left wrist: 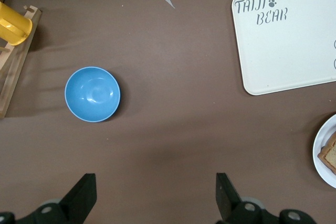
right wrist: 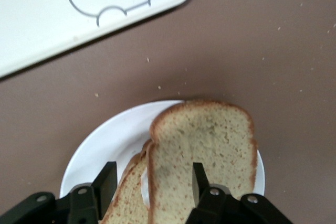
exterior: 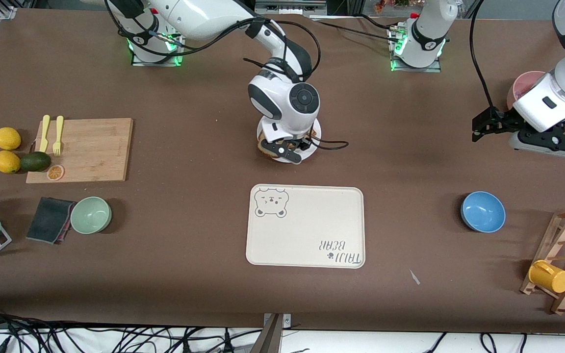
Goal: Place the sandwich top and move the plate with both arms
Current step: 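Lower the bread onto the egg slice and open the right gripper, then raise the right gripper away while the left gripper reaches the plate rim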
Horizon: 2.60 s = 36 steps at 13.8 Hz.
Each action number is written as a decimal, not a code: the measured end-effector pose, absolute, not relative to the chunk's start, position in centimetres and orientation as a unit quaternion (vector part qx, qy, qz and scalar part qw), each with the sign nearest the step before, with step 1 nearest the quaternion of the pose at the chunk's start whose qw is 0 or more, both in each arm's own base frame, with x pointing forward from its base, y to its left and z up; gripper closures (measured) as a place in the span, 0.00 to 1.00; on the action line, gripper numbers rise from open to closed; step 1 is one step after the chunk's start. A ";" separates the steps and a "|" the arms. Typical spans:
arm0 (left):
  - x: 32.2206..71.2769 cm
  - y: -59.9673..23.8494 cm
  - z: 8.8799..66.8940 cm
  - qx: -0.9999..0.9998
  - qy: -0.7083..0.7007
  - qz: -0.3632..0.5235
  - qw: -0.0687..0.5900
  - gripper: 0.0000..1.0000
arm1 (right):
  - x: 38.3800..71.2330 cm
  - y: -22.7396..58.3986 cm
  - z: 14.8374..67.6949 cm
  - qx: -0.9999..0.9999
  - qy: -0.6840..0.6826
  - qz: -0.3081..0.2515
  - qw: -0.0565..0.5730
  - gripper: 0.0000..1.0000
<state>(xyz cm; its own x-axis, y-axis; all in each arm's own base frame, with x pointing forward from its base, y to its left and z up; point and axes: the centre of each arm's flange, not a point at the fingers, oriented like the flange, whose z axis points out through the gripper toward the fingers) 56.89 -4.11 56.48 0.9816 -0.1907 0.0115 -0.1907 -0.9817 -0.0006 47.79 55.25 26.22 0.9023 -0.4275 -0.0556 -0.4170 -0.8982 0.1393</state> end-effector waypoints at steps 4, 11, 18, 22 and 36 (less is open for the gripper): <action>56.9 -4.1 56.5 0.995 -0.096 0.006 0.000 0.00 | 51.0 52.2 30.8 0.973 -0.221 -0.037 0.055 0.16; 56.9 -4.4 56.5 0.995 -0.098 0.006 0.000 0.00 | 56.9 42.3 40.3 0.987 -0.146 -0.037 0.059 0.00; 56.5 -4.9 56.0 0.995 -0.097 -0.015 0.020 0.00 | 59.1 26.9 53.8 0.995 -0.055 -0.055 0.059 0.00; 55.8 -5.9 53.3 0.989 -0.094 -0.087 0.070 0.00 | 57.7 15.9 61.3 0.997 -0.007 -0.064 0.039 0.00; 59.3 -14.9 30.6 0.883 -0.168 -0.207 0.387 0.00 | 54.6 5.1 63.9 0.997 0.015 -0.068 -0.023 0.00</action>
